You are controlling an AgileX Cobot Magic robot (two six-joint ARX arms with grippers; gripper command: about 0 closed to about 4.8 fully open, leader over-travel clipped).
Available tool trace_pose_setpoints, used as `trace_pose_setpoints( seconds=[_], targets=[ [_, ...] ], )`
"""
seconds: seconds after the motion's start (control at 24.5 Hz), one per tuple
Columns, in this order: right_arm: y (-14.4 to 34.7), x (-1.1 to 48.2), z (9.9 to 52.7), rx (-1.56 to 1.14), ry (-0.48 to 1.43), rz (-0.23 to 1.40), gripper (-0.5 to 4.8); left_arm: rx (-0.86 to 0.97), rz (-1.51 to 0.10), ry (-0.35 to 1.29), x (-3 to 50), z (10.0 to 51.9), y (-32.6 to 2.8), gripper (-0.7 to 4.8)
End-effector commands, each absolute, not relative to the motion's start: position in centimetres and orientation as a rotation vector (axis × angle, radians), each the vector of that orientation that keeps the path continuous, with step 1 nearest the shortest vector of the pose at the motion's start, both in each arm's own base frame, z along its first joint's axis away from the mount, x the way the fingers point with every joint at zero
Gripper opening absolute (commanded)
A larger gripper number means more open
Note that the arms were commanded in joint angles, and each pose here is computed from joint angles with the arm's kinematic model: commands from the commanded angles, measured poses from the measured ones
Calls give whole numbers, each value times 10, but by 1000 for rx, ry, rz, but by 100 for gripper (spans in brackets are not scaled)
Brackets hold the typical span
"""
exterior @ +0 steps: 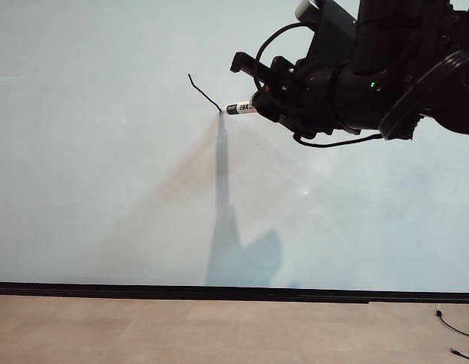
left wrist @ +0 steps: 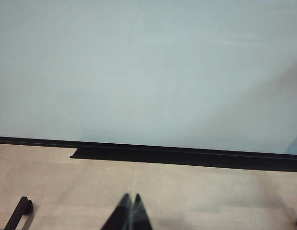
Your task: Pick up the pen on the shelf to the right of the whiteboard and draw a cross mark.
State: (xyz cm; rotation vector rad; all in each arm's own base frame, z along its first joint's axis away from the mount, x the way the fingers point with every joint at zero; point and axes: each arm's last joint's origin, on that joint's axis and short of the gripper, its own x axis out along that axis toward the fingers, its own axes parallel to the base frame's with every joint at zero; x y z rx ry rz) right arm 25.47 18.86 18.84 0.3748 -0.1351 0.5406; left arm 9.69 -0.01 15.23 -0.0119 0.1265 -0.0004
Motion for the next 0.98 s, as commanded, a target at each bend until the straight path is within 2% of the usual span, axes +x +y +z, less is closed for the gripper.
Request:
trace_pose_setpoints(
  seconds=[0.04, 0.98],
  targets=[
    [184, 255, 188, 381, -145, 501, -4, -8, -5, 115, 97, 154, 0, -5],
    [163, 242, 165, 376, -88, 362, -4, -8, -4, 115, 97, 154, 0, -5]
  ],
)
